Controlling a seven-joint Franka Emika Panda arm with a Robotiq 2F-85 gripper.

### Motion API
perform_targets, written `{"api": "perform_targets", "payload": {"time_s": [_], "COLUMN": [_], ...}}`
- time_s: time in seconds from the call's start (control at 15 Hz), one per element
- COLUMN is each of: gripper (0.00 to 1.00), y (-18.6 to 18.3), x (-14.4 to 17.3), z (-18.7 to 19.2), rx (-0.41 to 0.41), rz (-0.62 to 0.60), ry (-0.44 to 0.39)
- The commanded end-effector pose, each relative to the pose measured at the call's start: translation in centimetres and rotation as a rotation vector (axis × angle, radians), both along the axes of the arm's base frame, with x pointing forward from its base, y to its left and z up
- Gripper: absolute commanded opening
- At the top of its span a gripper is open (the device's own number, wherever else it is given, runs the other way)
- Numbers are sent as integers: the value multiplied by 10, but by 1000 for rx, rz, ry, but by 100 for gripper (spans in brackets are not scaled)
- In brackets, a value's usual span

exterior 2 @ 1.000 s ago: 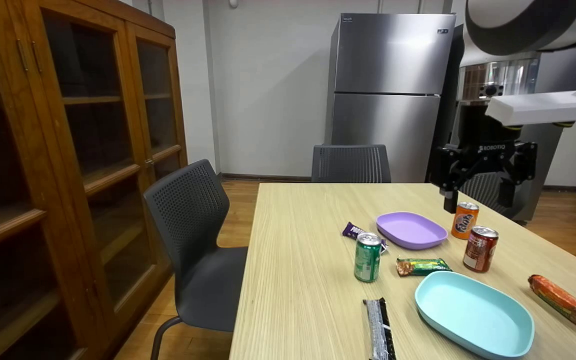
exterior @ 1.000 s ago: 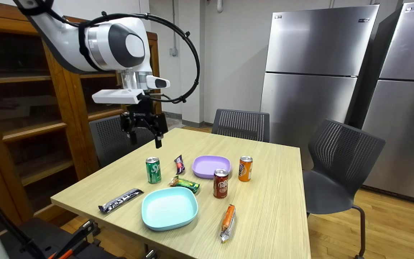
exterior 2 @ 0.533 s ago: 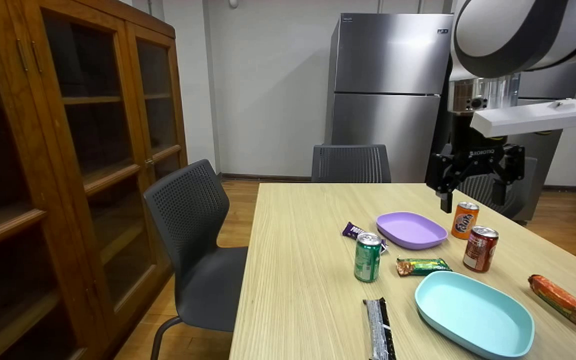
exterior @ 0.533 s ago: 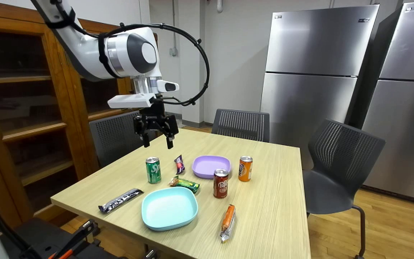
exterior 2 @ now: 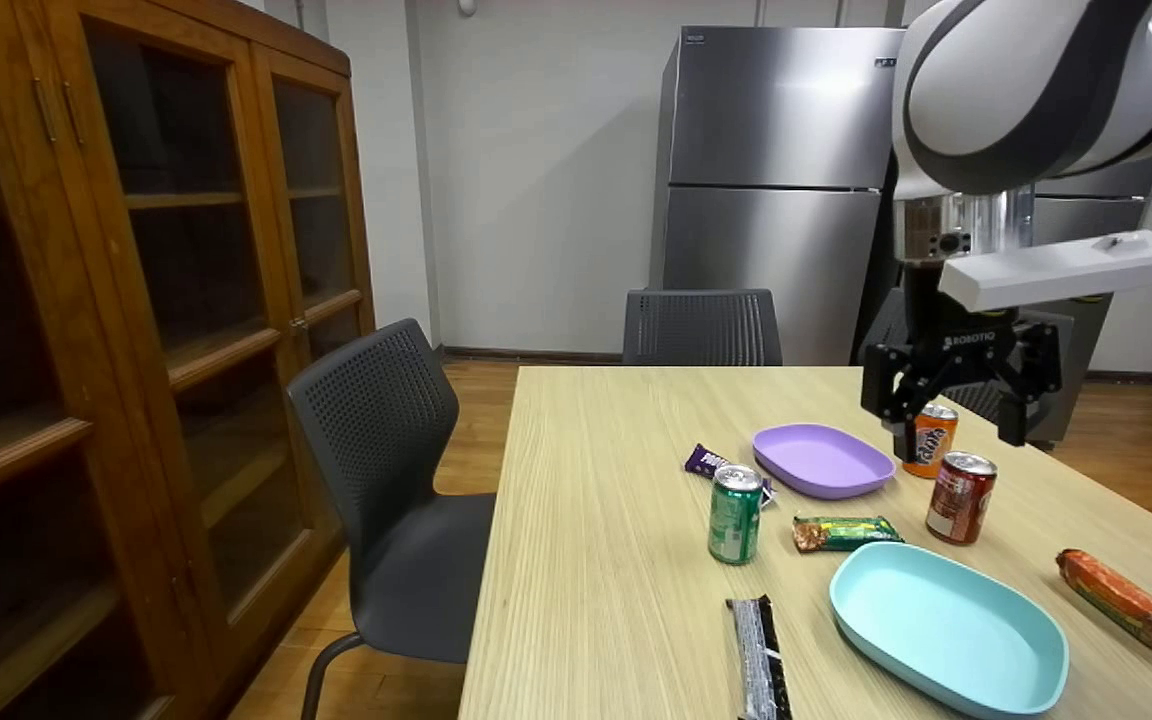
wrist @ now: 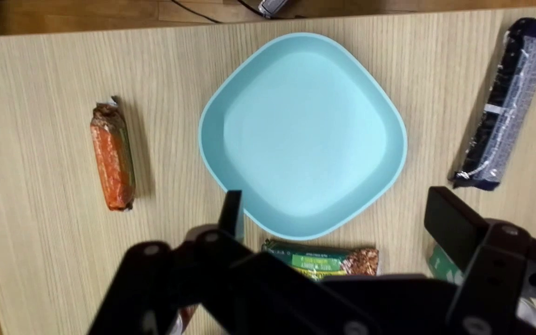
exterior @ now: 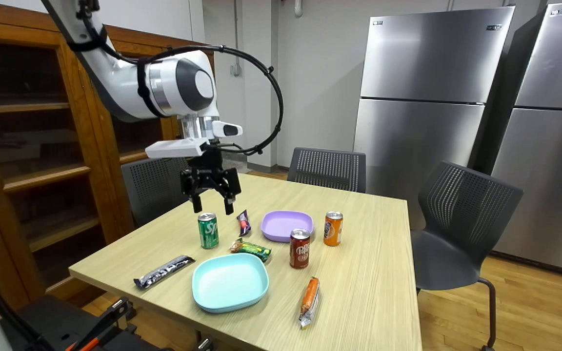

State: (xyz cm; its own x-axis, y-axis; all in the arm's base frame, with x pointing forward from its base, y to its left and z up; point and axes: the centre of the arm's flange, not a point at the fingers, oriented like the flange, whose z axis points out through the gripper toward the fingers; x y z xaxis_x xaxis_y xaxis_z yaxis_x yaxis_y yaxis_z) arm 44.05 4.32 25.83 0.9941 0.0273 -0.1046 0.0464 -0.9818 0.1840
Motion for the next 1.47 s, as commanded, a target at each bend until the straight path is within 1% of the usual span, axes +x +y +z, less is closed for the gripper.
{"api": "perform_targets", "payload": {"time_s": [0.0,0.2,0.47,0.93,1.4], "gripper": [100,100,100,100,100], "y": [2,3,10,22,41], "x": [8,13,27,79,126], "z": [-46,-70,-89,-107,-121], "rx": [-95,-141,-165,-208,-236], "rz": [-30,-28,-18,-12,-82], "ry": [45,67,76,-2,-70]}}
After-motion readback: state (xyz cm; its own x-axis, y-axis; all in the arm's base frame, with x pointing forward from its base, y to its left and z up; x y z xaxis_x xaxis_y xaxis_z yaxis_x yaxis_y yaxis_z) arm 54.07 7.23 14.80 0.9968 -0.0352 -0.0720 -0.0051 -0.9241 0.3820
